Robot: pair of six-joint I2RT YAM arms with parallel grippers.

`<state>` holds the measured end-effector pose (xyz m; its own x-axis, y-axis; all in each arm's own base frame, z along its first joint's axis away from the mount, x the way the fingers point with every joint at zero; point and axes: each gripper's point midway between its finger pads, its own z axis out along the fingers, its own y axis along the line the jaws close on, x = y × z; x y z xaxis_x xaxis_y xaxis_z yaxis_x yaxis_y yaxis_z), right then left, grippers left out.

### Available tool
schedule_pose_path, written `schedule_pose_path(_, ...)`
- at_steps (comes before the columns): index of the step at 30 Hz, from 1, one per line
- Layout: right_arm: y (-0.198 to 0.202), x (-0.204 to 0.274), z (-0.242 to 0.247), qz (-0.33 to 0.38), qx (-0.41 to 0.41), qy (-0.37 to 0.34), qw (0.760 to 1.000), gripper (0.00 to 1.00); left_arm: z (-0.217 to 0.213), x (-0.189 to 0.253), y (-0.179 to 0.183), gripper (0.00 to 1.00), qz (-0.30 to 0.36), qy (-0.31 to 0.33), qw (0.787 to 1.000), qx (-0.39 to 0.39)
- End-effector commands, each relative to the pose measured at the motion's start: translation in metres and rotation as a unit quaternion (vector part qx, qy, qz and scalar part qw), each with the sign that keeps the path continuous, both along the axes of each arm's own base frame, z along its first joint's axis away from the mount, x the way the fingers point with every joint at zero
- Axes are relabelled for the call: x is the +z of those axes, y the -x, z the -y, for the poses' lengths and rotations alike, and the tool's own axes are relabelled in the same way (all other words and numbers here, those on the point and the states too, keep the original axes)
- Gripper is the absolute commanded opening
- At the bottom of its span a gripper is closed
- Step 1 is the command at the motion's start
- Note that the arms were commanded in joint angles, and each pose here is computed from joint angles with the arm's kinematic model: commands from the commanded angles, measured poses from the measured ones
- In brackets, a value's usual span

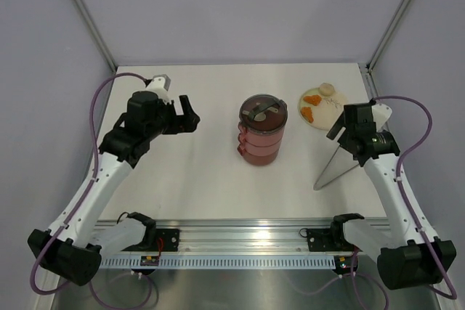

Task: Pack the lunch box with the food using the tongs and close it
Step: Reset both arms

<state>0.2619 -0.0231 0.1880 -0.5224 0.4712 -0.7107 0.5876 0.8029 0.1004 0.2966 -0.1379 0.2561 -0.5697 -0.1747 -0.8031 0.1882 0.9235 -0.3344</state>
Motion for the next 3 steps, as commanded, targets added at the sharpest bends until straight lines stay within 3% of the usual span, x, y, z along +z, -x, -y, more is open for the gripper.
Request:
schedule_pose_path(1, 0.0133, 0.0227, 0.0172, 0.023, -0.032, 0.03, 0.999, 1.0, -0.0045, 0.0225, -0.0029, 0.99, 0.025, -0.005, 1.0, 0.004)
schedule_pose_path(3, 0.0142, 0.0266, 0.0169, 0.031, -0.03, 0.03, 0.999, 1.0, -0.004, 0.0255, -0.0031, 0.99, 0.027, -0.002, 1.0, 0.004)
